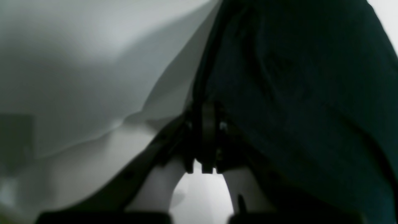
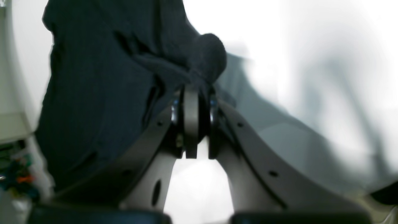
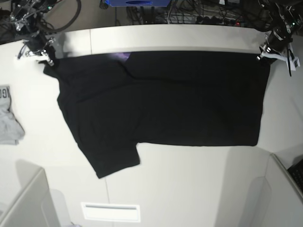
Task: Fold the T-shirt properly
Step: 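Drag the shirt further toward the robot, then release both grippers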
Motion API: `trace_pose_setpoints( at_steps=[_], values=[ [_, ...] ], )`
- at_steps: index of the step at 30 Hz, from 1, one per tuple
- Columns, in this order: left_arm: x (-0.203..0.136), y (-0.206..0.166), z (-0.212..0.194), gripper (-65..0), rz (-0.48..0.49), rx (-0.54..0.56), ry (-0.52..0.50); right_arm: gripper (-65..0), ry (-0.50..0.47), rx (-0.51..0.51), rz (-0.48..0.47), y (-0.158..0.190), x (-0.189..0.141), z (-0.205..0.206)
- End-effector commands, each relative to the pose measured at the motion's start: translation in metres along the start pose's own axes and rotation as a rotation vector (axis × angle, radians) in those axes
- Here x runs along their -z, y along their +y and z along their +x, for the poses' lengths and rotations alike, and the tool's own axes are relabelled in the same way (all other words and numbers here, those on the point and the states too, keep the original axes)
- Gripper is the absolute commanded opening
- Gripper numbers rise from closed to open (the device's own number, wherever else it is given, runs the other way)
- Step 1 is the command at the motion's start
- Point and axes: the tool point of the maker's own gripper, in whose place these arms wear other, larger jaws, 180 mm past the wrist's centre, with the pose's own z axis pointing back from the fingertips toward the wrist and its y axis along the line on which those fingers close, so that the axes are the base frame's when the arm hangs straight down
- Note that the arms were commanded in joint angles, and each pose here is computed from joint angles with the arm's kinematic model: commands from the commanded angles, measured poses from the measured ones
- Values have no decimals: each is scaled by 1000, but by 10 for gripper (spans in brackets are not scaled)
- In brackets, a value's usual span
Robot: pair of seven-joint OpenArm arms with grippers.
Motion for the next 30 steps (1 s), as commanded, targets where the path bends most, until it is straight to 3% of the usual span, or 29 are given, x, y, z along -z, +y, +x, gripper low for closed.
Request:
trace_pose_setpoints(
  at_steps=[1, 10, 30],
  values=[
    [-7, 4, 6, -650, 12, 20, -22, -650, -21, 1, 11, -2, -9, 2],
    [-17, 22, -17, -650, 53, 18, 35, -650, 19, 42, -50, -31, -30, -26],
    [-23, 27, -31, -650, 69, 14, 65, -650, 35, 41, -68, -37, -34, -32]
  ],
)
